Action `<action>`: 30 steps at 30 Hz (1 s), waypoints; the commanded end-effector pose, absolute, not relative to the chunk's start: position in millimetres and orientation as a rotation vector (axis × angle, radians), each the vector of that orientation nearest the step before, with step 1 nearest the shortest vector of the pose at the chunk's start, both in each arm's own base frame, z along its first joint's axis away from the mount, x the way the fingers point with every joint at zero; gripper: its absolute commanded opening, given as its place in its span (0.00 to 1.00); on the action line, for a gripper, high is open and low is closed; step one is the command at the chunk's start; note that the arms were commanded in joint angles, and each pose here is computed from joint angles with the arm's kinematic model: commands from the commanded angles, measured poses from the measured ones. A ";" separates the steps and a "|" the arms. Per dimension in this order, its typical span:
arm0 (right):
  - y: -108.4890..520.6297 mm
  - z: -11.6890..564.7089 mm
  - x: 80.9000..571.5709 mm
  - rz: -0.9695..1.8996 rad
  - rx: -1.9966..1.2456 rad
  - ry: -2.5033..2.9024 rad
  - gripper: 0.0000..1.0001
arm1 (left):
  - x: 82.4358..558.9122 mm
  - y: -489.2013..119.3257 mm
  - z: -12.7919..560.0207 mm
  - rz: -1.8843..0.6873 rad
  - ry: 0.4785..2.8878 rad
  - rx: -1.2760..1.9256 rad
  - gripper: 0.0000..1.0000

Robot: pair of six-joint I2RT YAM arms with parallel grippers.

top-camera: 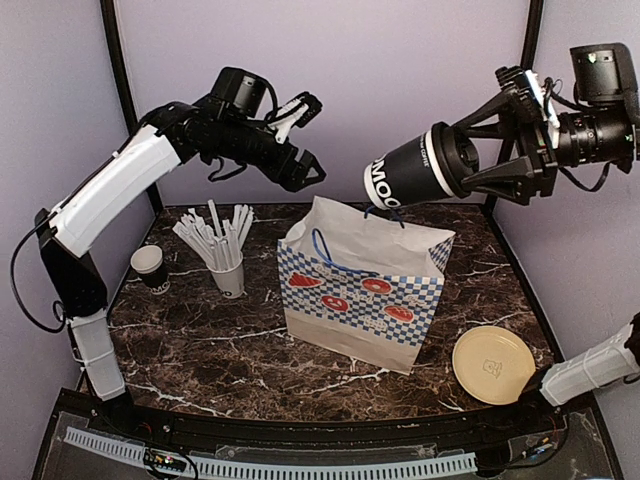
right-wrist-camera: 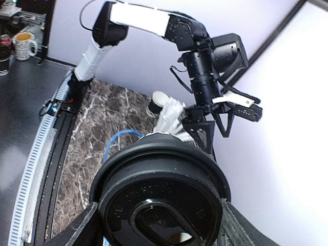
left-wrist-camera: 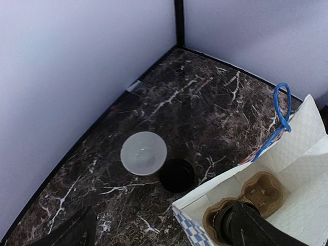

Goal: Pack the takeout coffee

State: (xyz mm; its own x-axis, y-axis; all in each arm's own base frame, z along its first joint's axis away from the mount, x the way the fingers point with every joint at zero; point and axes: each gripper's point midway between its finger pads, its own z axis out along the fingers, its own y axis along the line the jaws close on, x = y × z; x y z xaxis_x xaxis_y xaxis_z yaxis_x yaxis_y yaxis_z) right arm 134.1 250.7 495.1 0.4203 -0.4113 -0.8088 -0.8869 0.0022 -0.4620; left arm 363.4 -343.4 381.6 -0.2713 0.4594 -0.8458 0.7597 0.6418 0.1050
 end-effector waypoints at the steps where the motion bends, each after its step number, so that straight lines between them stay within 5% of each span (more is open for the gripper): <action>1: 245.8 465.1 191.9 0.445 -1.478 1.365 0.63 | 347.2 -380.4 360.7 -0.549 1.854 1.246 0.94; 16: 240.0 404.2 210.0 0.502 -1.471 1.577 0.65 | 368.4 -425.0 300.9 -0.532 1.741 1.457 0.85; 30: 251.7 397.0 222.7 0.530 -1.498 1.608 0.67 | 315.6 -425.3 306.7 -0.650 1.666 1.620 0.35</action>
State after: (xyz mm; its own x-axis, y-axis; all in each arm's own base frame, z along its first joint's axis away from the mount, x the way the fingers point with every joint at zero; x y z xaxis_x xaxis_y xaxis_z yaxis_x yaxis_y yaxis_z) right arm 217.1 248.4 383.0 0.0550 -0.6160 -0.7858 -0.9605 0.1824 -0.2101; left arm 349.1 -435.2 277.3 0.0000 0.6589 -0.7523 0.9774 0.1590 0.1393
